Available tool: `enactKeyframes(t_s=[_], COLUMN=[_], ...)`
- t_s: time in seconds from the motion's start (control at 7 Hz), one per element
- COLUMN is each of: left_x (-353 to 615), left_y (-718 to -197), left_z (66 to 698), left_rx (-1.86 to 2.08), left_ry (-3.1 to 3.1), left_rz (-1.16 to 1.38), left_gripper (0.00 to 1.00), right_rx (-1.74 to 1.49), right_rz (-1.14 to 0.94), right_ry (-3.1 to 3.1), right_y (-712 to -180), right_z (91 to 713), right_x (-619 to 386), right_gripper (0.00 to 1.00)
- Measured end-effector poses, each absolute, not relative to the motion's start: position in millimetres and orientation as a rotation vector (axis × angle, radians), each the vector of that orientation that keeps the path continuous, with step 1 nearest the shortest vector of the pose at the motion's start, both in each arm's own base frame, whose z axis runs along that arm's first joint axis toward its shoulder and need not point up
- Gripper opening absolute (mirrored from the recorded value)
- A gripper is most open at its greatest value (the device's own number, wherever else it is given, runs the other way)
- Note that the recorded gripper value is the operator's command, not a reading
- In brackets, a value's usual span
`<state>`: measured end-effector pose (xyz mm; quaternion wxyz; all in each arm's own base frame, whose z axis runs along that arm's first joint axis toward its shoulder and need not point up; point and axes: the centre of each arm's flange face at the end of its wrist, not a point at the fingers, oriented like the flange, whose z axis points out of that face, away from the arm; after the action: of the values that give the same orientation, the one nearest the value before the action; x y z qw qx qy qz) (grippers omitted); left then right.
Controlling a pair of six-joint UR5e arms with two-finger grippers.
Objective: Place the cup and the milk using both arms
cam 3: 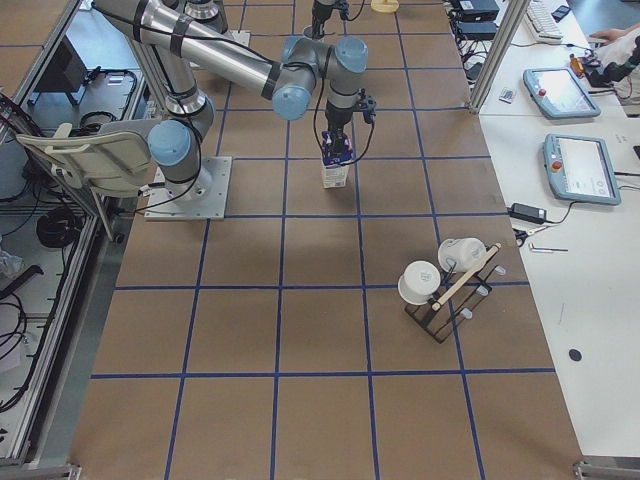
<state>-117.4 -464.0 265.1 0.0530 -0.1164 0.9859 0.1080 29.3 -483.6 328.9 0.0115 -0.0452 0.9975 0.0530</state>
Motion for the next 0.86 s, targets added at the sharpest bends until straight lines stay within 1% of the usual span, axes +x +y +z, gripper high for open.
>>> enactKeyframes(t_s=[0.14,0.57,0.86], left_x=[-133.5,-255.1,-336.5], left_y=[-479.3,-495.6,-504.8], left_z=[277.7,286.4,266.6], left_rx=[-0.517,-1.065,-1.384], left_ry=[2.980,2.931,2.903], left_rz=[0.313,0.278,0.267], left_gripper=[0.00,0.00,0.00], right_rx=[-0.155,-0.166,-0.172], right_rz=[0.166,0.148,0.125], right_ry=[3.109,3.109,3.110], right_y=[-483.4,-485.8,-495.3], right_z=[329.3,335.9,359.8], right_x=[29.1,28.4,29.2], right_gripper=[0.44,0.43,0.44])
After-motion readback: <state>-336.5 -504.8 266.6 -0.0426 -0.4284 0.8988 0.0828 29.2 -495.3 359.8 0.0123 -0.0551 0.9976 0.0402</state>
